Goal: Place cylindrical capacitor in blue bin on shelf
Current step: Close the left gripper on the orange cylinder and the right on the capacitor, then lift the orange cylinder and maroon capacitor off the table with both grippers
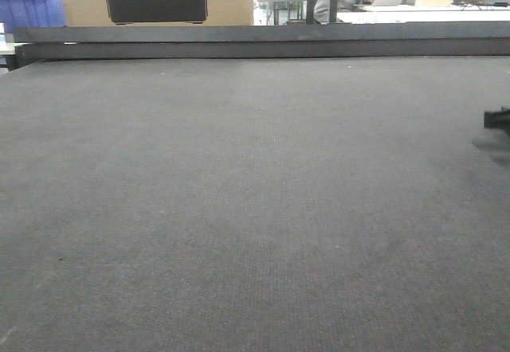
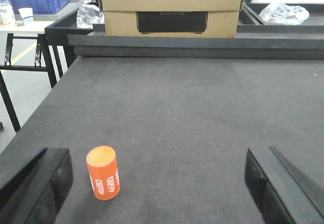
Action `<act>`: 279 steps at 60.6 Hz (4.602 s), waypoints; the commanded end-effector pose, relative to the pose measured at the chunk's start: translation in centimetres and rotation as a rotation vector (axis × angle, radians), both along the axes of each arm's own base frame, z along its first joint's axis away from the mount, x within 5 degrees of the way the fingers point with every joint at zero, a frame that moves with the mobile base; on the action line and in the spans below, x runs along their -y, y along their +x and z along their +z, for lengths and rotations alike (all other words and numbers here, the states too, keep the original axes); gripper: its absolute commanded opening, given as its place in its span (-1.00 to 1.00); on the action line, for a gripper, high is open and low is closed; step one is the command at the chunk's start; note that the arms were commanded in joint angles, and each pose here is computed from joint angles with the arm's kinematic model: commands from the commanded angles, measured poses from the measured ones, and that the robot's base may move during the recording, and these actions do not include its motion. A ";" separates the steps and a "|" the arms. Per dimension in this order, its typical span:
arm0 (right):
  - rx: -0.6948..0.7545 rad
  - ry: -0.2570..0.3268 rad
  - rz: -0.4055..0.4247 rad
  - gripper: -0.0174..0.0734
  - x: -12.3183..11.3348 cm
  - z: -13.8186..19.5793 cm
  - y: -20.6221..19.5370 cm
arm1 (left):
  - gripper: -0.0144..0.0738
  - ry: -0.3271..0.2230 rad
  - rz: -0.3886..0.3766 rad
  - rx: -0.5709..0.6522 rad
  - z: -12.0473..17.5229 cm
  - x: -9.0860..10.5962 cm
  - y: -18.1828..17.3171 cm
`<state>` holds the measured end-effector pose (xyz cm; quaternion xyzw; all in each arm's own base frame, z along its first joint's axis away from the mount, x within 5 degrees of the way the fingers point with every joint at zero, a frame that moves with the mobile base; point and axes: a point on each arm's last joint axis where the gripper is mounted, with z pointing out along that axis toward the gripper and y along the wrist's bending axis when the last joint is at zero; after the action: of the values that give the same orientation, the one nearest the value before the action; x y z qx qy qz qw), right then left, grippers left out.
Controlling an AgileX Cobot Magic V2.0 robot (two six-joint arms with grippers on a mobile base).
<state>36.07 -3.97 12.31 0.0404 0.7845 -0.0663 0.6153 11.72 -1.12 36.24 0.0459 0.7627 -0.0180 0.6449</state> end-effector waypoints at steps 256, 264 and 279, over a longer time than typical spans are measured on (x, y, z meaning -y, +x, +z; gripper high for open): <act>0.079 0.071 0.338 -0.89 -5.9 29.5 -25.7 | -0.92 0.030 -0.096 -0.133 7.0 2.2 2.8; 0.079 0.071 0.338 -0.89 -5.9 29.5 -25.7 | -0.92 0.030 -0.096 -0.133 7.0 2.2 2.8; 0.079 0.071 0.338 -0.89 -5.9 29.5 -25.7 | -0.92 0.030 -0.096 -0.133 7.0 2.2 2.8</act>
<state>10.62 1.96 41.42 -0.0660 0.7664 0.0688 0.6352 14.56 -3.21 42.85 0.0906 0.8097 -0.0346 0.5788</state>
